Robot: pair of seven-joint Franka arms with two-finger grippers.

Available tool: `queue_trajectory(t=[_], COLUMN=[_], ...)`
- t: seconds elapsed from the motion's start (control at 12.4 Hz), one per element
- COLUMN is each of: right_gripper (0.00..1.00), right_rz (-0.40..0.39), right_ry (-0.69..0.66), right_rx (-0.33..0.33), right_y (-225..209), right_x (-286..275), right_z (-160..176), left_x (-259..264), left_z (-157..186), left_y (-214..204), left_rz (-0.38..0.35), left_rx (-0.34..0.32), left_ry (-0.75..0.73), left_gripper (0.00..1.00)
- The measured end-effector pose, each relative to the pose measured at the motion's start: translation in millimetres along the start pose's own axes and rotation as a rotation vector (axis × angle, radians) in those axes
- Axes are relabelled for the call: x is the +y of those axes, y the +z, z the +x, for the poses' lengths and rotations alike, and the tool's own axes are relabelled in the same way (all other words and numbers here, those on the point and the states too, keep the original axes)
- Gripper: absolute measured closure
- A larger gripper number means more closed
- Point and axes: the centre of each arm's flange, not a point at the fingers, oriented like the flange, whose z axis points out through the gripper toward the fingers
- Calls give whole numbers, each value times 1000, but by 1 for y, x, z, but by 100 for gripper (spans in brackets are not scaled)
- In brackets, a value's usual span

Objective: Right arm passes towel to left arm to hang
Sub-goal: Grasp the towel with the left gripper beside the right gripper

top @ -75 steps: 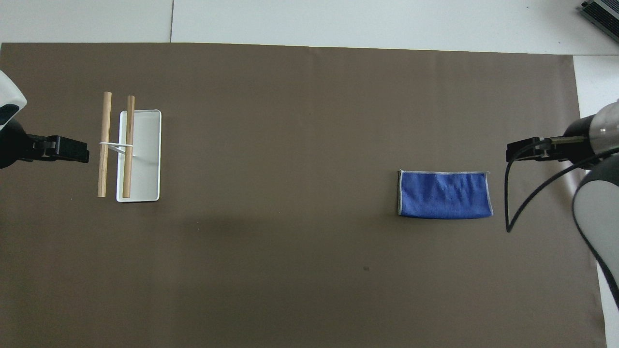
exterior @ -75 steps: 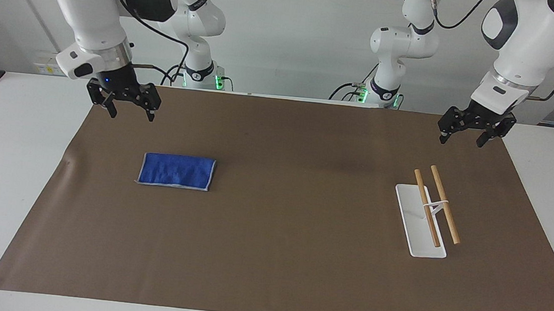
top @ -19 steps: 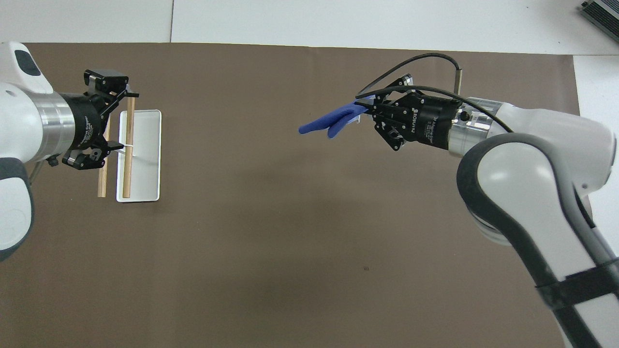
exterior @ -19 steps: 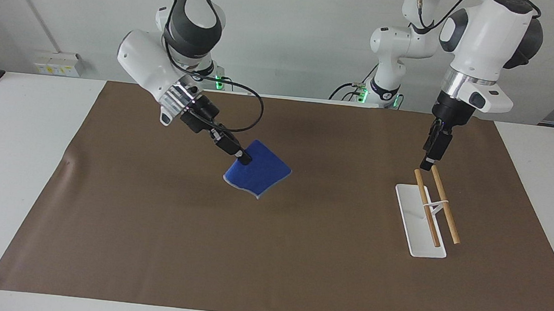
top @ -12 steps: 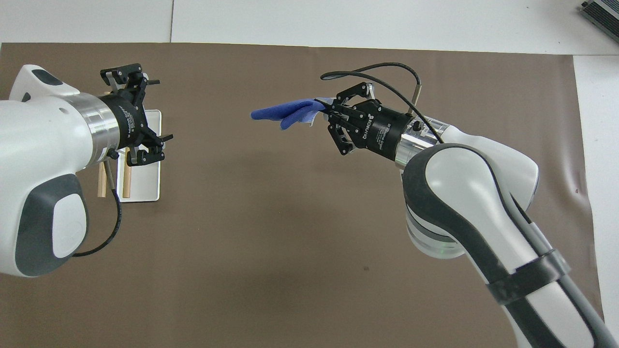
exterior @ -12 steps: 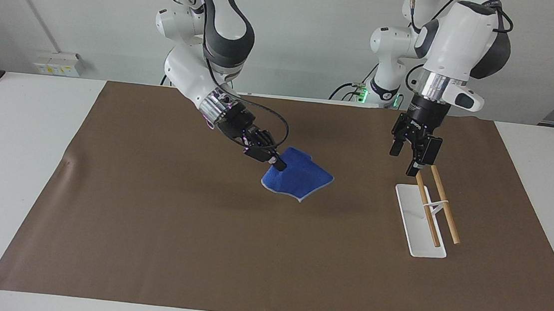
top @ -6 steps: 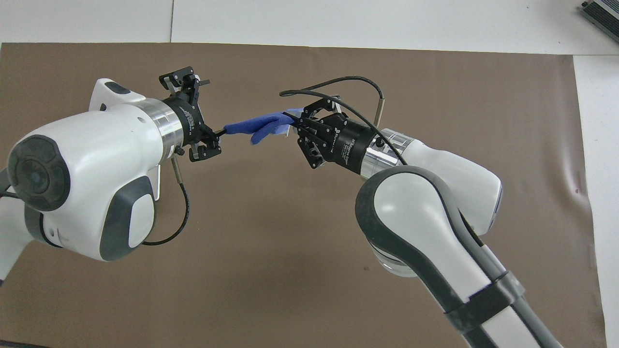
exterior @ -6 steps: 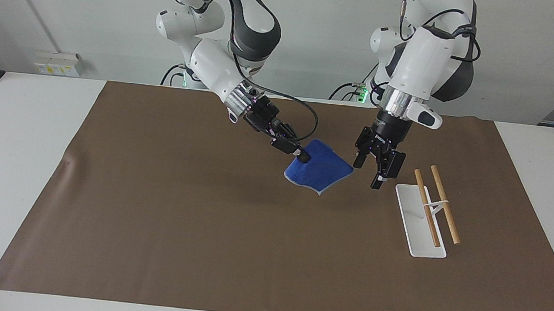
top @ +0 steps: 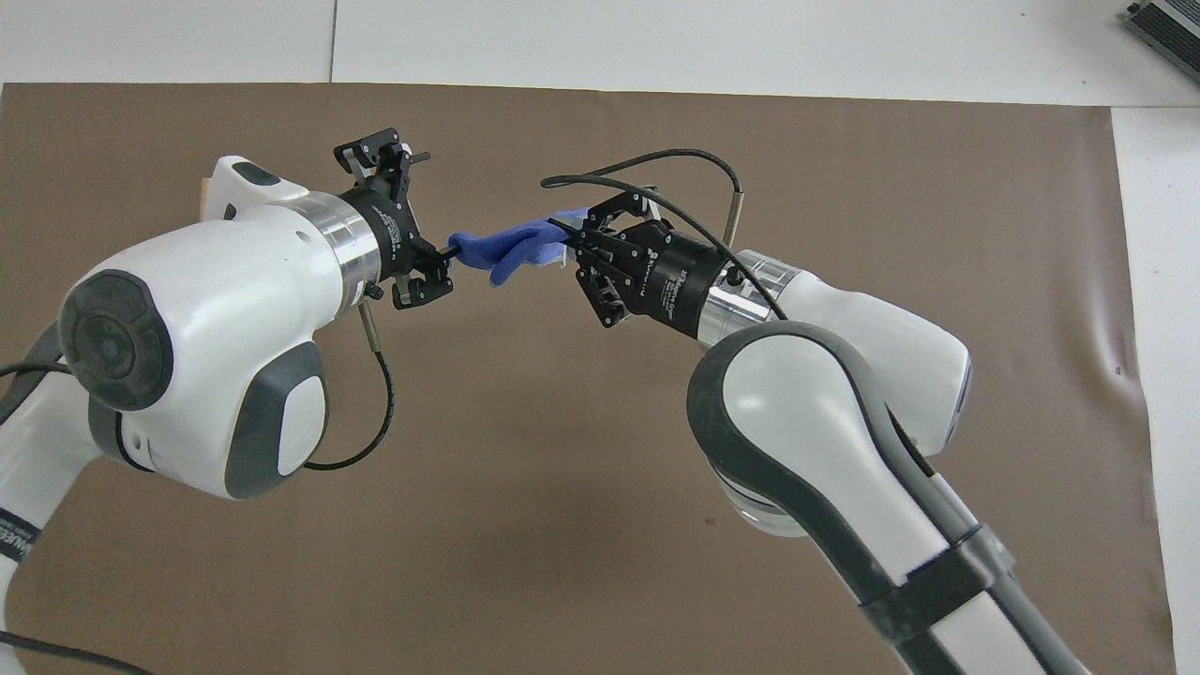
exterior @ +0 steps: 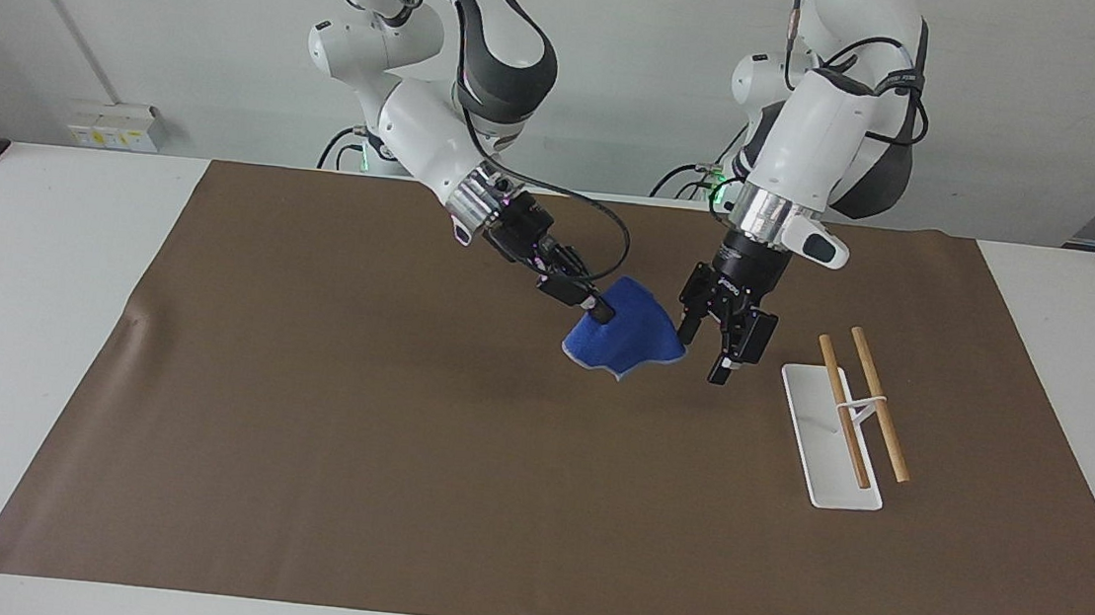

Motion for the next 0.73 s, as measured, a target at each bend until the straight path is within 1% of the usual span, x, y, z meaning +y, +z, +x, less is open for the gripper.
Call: queue_trajectory(t=[0.24, 0.32, 0.4, 0.48, 0.57, 0.73], right_gripper=[96, 96, 96, 96, 96, 96], right_rz=[21, 23, 23, 22, 19, 16], right_ry=[41, 23, -28, -81, -114, -135], right_rx=[2, 4, 5, 4, 2, 0], right_y=[-1, -2, -1, -1, 1, 3], right_x=[0, -1, 0, 0, 2, 4], right_z=[3, 3, 3, 3, 2, 0], left_x=[-13, -18, -21, -24, -26, -28], left_z=[9, 13, 15, 16, 14, 6], left_y=[14, 18, 21, 23, 24, 21], left_rz=[42, 66, 84, 94, 99, 97], left_rx=[25, 39, 49, 53, 53, 42], left_ry=[16, 35, 50, 59, 66, 78], left_gripper=[9, 11, 11, 13, 14, 15])
